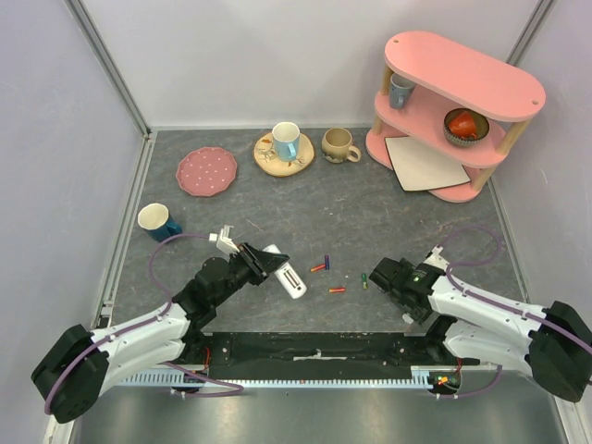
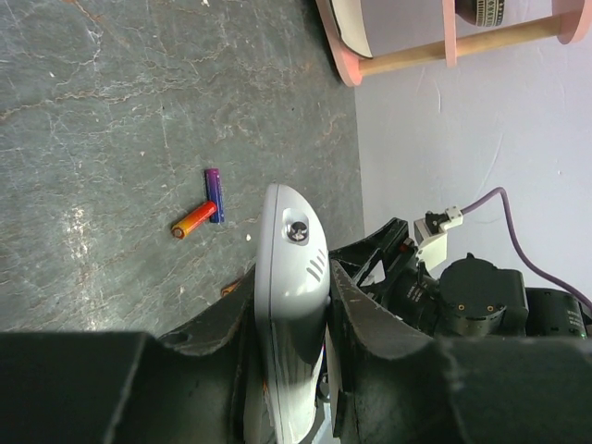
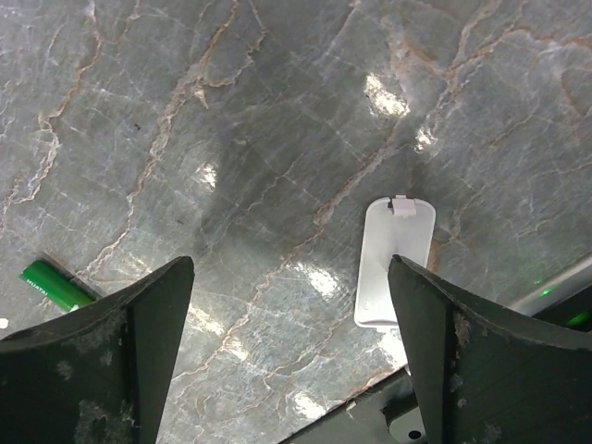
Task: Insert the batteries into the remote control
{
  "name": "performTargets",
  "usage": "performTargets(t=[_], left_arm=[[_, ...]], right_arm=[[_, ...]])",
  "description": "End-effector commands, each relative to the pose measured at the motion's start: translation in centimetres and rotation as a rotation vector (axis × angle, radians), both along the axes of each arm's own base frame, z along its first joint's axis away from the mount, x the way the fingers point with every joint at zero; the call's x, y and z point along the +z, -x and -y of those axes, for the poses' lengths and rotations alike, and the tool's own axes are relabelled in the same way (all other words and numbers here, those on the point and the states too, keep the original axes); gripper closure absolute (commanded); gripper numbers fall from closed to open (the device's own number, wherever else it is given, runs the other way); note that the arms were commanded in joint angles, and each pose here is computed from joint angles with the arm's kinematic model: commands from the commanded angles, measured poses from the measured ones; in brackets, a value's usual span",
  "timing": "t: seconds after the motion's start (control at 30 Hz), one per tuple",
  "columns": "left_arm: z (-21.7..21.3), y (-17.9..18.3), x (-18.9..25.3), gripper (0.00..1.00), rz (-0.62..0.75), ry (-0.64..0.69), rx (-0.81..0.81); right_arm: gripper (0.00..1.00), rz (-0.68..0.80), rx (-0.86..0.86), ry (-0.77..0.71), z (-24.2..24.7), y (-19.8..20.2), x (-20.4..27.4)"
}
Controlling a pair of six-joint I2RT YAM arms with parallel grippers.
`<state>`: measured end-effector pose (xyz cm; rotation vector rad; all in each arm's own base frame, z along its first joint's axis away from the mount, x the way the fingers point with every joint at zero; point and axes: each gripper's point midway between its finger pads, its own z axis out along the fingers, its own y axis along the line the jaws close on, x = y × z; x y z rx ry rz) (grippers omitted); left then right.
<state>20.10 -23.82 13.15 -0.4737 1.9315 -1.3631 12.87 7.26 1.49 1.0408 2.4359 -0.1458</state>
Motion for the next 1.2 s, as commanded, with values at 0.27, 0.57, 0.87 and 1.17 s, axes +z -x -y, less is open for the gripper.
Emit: performTargets(t=[0.27, 0.57, 0.87, 1.17], left_arm=[[-0.3, 0.6, 1.6, 0.98, 0.032, 0.065, -0.001], [-0.9, 0.6, 1.1, 0.98, 0.028, 0.053, 0.021], [-0.9, 0.1, 1.7, 0.98, 0.056, 0.031, 0.038], [-1.3, -0.3, 1.7, 0.98, 0.069, 0.009, 0.061]], right_arm=[[0.08, 0.089, 0.127, -0.071, -6.1, -5.4, -1.8], [0.10, 0.156, 0.200, -0.098, -8.4, -9.3, -1.3], [0.09, 0.274, 0.334, -0.077, -10.5, -15.1, 3.0], [0.08, 0.311, 0.304, -0.074, -7.8, -13.7, 4.3]])
